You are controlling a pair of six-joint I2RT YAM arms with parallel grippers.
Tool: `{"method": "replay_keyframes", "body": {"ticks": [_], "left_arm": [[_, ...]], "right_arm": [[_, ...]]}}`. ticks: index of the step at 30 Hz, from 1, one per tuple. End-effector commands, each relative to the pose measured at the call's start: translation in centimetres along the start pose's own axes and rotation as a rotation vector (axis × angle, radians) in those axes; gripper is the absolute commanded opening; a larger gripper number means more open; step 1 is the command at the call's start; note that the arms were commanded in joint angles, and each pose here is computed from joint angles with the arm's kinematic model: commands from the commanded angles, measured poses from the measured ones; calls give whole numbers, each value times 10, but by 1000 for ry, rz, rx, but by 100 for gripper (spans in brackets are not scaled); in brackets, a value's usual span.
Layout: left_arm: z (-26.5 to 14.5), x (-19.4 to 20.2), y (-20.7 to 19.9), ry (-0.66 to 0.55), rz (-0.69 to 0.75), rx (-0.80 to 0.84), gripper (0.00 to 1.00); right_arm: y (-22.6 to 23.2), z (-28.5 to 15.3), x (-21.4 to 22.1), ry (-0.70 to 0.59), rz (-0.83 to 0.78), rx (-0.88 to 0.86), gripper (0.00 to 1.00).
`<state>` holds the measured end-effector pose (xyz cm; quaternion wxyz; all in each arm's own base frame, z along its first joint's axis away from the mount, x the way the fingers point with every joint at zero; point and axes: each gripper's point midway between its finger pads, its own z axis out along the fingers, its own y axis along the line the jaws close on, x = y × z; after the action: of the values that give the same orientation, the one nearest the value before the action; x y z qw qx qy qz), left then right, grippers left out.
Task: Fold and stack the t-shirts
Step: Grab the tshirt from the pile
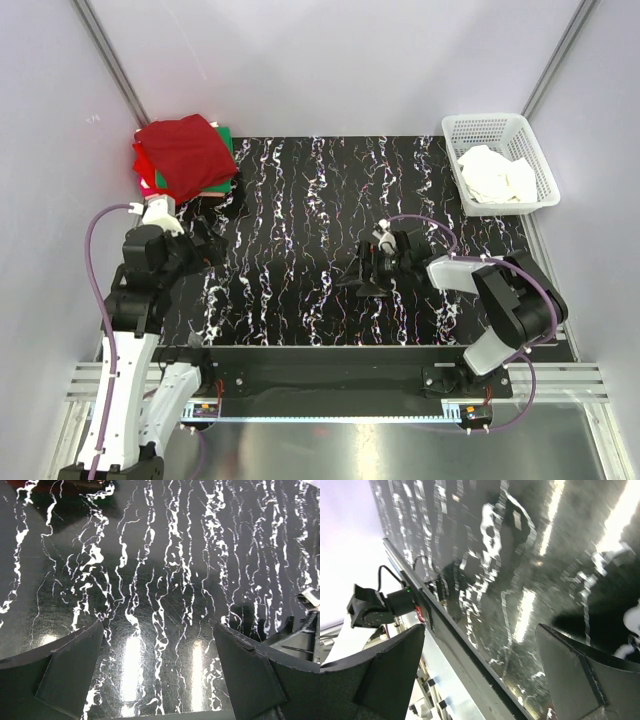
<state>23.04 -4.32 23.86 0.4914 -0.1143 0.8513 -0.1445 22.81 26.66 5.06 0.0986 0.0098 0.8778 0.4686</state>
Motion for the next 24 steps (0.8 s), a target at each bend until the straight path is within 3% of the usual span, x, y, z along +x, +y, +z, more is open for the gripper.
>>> {"method": "replay_keyframes", "body": {"ticks": [1, 3, 6, 7, 10, 11, 12, 13, 14, 16, 18, 22, 24], "left_arm": [[3, -8, 1, -14, -3, -18, 99], [1, -9, -1, -26, -1, -3, 99], [-2, -10, -5, -45, 1, 19, 99], [-3, -10, -5, -47, 2, 21, 99], [-4, -12, -4, -59, 2, 16, 99], [-5, -11, -3, -58, 1, 11, 99], [-5, -12, -3, -61, 1, 9, 99], [-7, -13, -2, -68, 2, 0, 99], [-9, -14, -2, -78, 0, -1, 99], [-11, -16, -1, -93, 1, -7, 99], [-15, -17, -2, -108, 2, 1, 99], [-15, -17, -3, -107, 1, 5, 99], [-14, -16, -3, -104, 1, 9, 99]], "right_arm": [[30, -9, -20, -31, -94, -52, 100], [54, -27, -37, -123, -164, -59, 100], [76, -60, -87, -324, -225, 86, 100], [103, -81, -125, -447, -271, 124, 100], [92, -114, -173, -509, -244, 301, 100], [111, -139, -197, -557, -247, 328, 100], [89, -151, -221, -574, -198, 392, 100], [100, -178, -249, -657, -206, 421, 100], [76, -182, -257, -634, -149, 490, 100], [57, -230, -291, -743, -90, 587, 100], [17, -249, -301, -745, 13, 697, 99], [-52, -310, -326, -831, 206, 761, 100], [-85, -310, -330, -802, 274, 798, 100]]}}
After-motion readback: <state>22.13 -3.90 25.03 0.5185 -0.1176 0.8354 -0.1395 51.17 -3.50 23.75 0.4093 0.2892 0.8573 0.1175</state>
